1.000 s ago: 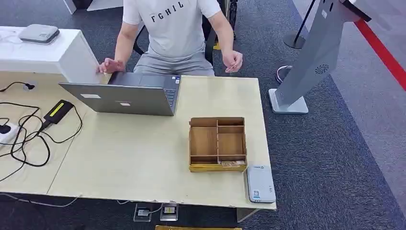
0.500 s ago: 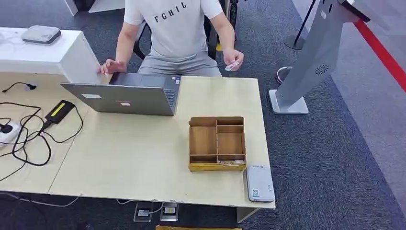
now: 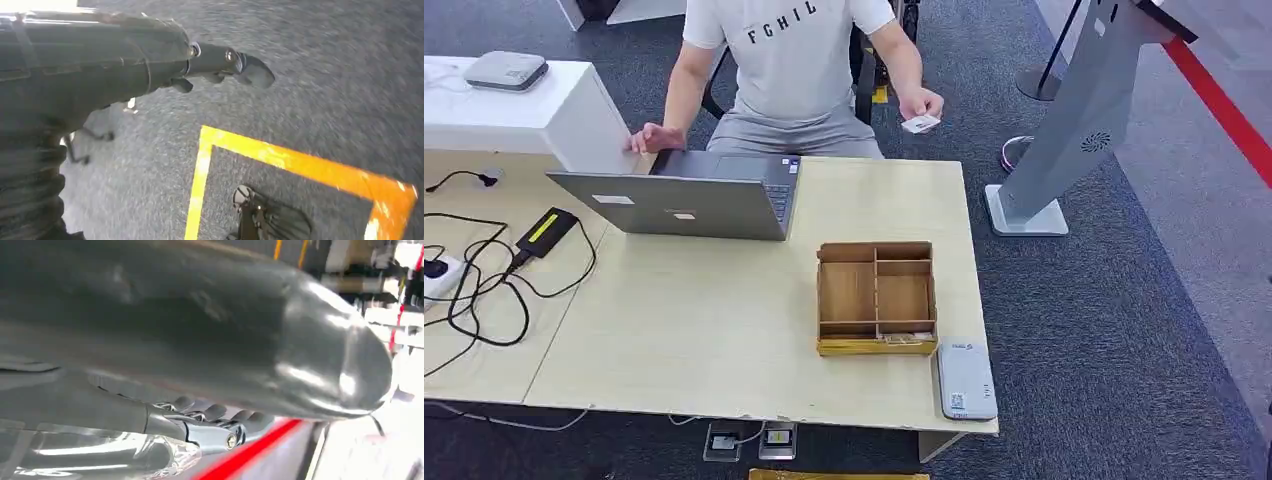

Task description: Pass the card to the sensor for recognition and then transmit it.

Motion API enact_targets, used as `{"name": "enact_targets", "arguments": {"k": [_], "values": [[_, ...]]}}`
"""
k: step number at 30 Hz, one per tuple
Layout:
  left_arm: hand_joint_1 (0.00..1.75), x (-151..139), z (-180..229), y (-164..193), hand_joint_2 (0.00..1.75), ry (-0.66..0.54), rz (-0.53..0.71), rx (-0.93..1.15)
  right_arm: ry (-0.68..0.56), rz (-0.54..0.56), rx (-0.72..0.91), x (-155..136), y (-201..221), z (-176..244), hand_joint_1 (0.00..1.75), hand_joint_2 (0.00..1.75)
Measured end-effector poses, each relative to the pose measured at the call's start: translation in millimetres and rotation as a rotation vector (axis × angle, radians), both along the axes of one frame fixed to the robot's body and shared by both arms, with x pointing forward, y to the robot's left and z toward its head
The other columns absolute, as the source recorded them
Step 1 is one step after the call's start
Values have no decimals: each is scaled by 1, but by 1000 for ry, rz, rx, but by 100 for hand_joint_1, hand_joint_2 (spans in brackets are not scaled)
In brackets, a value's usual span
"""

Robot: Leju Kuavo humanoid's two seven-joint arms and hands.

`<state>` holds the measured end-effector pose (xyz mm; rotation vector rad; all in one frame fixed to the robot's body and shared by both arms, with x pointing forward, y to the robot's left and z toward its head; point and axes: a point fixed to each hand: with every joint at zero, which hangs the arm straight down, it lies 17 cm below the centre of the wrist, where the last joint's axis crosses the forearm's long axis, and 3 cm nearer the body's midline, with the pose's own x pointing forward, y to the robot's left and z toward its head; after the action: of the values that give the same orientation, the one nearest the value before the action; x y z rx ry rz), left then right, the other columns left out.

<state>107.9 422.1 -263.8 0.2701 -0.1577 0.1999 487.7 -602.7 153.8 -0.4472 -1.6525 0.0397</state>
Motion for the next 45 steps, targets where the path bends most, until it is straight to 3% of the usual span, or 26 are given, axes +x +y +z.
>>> {"name": "enact_targets", "arguments": {"k": [3, 5, 9, 10, 16, 17, 22, 28, 34, 45], "values": [[0, 1, 0, 1, 175, 6, 9, 3, 243, -267, -1, 7, -8, -41, 0, 0], [0, 2, 0, 0, 175, 4, -2, -2, 281, -341, 69, 14, 17, -34, 0, 0], [0, 0, 0, 1, 175, 9, -29, -5, -2, 51, 127, 44, 119, 48, 0, 0], [0, 0, 1, 2, 175, 10, -31, -3, -39, 89, 121, 45, 126, 56, 0, 0], [0, -1, 1, 6, 175, 12, -33, 7, 8, 201, -34, 51, 192, 76, 0, 0], [0, -1, 1, 5, 175, 12, -30, 6, 11, 213, -67, 53, 202, 82, 0, 175], [0, -2, 1, 5, 175, 17, -14, 13, -49, 322, -182, 57, 267, 120, 0, 175], [0, -3, 0, 1, 175, 20, -14, 8, -94, 388, -282, 54, 307, 134, 0, 175], [0, -5, -1, 1, 175, 29, -6, 9, -176, 331, -647, 53, 327, 139, 0, 175], [0, -7, -2, -6, 175, 38, 12, 9, -270, 243, -1137, 55, 353, 135, 0, 175]]}}
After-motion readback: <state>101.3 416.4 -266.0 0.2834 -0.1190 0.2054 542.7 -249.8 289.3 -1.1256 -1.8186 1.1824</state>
